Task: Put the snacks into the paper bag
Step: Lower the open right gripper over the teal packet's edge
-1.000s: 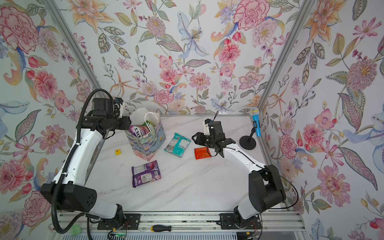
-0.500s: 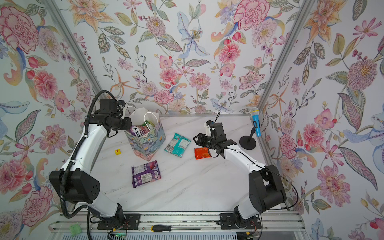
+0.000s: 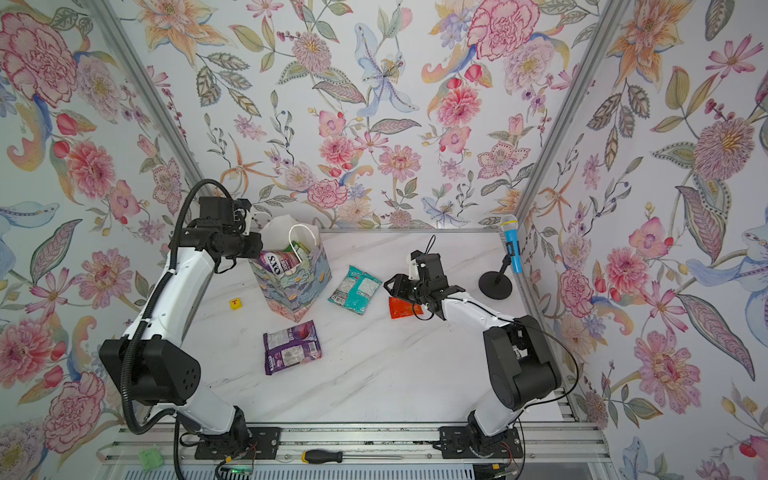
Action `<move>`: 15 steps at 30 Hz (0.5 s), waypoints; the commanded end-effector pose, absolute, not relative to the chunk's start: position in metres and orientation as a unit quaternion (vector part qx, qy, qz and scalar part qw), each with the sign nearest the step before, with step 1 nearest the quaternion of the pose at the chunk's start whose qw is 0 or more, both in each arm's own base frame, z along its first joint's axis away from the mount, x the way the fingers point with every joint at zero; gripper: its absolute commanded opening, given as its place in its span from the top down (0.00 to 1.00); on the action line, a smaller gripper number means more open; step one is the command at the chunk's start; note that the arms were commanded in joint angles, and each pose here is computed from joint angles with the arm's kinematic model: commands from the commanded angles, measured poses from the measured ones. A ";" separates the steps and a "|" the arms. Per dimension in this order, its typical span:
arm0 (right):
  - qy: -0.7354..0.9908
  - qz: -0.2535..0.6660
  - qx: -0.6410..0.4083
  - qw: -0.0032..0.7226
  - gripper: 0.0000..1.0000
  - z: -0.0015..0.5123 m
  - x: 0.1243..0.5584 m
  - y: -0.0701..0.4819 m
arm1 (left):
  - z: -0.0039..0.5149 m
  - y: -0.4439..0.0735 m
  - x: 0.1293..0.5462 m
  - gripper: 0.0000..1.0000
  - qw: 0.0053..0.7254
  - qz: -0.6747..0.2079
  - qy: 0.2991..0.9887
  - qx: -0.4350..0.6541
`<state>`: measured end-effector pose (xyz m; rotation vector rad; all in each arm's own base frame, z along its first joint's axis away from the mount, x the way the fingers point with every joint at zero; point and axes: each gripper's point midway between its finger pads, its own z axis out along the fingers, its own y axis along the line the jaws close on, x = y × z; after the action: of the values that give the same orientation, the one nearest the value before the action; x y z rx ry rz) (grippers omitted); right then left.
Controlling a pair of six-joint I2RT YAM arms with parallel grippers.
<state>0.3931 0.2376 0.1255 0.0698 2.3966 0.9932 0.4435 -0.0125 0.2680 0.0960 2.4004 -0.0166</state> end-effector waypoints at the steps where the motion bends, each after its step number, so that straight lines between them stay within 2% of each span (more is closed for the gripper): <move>1: 0.886 0.373 0.017 0.275 0.55 0.122 0.416 0.241 | 0.258 -0.012 0.444 0.68 0.353 -0.015 0.935 0.043; 15: 0.894 0.389 -0.049 0.217 0.55 0.082 0.487 0.269 | 0.254 -0.017 0.442 0.77 0.356 -0.038 0.932 0.048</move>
<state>0.4892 0.2620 0.0856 -0.0570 2.4480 1.0381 0.4454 -0.0174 0.2589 0.1090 2.4002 -0.0767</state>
